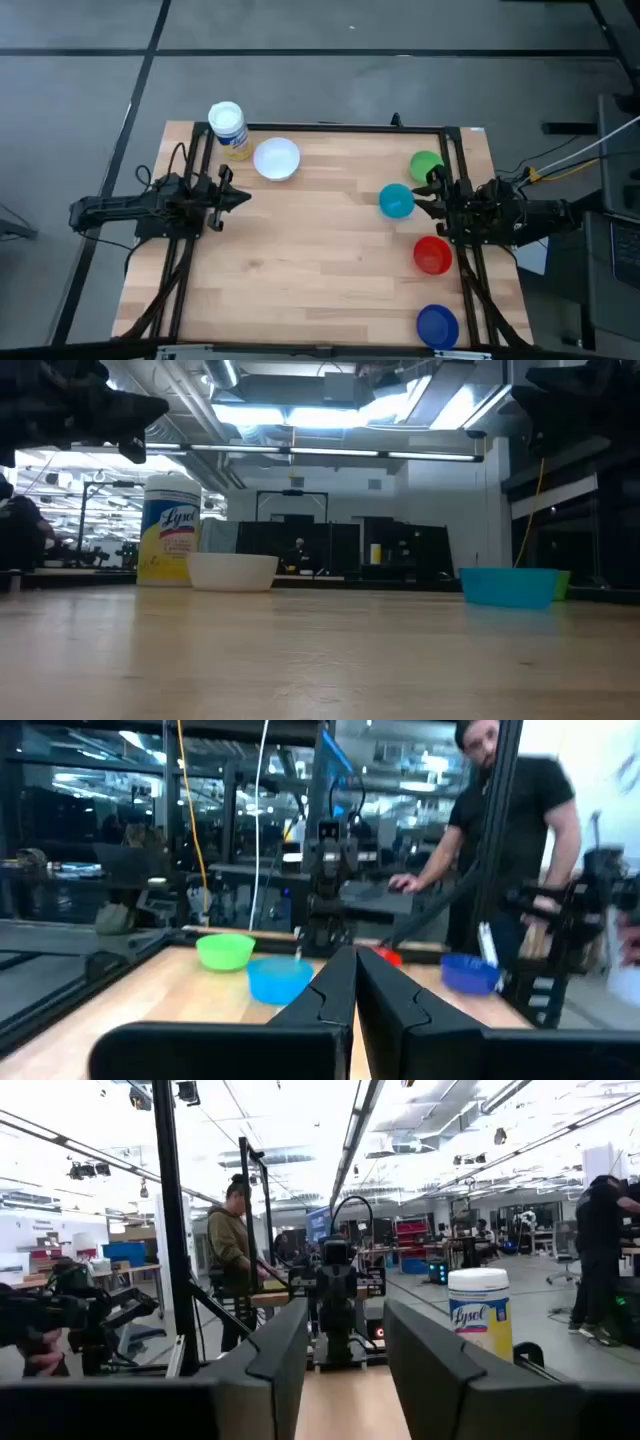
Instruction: Nest bowls inside each other
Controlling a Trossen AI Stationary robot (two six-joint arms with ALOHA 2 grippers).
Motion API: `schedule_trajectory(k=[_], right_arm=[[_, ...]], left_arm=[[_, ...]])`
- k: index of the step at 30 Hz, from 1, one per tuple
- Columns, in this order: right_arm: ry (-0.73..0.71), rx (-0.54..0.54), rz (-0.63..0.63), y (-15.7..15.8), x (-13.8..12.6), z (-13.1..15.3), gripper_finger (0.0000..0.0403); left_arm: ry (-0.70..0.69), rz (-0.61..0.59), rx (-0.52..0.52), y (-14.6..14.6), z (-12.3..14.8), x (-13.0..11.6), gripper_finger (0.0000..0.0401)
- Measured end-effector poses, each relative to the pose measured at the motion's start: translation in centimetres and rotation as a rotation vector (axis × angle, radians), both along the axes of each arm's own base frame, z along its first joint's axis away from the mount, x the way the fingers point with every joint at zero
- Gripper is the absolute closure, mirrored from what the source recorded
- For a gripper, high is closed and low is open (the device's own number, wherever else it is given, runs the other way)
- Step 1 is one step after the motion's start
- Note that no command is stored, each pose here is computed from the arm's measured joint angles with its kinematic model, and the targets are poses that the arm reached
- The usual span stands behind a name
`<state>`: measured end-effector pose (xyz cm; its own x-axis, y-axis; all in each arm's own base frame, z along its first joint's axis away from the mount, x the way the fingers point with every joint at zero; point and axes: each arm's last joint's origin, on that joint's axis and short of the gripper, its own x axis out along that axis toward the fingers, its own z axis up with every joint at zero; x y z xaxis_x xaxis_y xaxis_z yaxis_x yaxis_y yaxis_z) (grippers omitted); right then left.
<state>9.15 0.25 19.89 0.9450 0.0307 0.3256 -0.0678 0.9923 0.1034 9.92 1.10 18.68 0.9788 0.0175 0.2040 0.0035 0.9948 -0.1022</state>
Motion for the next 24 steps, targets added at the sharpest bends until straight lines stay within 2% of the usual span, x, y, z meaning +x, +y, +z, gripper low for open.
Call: schedule_trajectory(k=[6,9,15,18,20,22,24], right_arm=[[-0.041,0.025,0.009,0.0,-0.1,0.4,0.027],[-0.066,0.023,-0.002,0.0,-0.2,0.6,0.0265],[-0.158,0.273,-0.106,-0.6,-0.6,1.3,0.0262],[-0.169,0.325,-0.207,-0.9,-0.7,1.2,0.0269],[-0.186,0.398,-0.269,-1.2,-0.7,1.2,0.0274],[-0.194,0.446,-0.298,-1.3,-0.8,1.1,0.0279],[-0.187,0.449,-0.301,-1.3,-0.7,1.1,0.0284]], left_arm=[[-0.013,-0.008,-0.057,0.0,0.1,0.0,0.0388],[-0.017,0.012,-0.127,0.1,0.1,0.0,0.0389],[-0.056,0.171,-0.367,0.7,0.0,-0.1,0.0399],[-0.043,0.23,-0.484,0.9,-0.4,-0.1,0.0398],[-0.001,0.261,-0.575,1.0,-1.1,0.0,0.0394],[0.056,0.264,-0.617,1.0,-1.7,0.0,0.0389],[0.094,0.268,-0.649,1.0,-2.1,0.1,0.0387]])
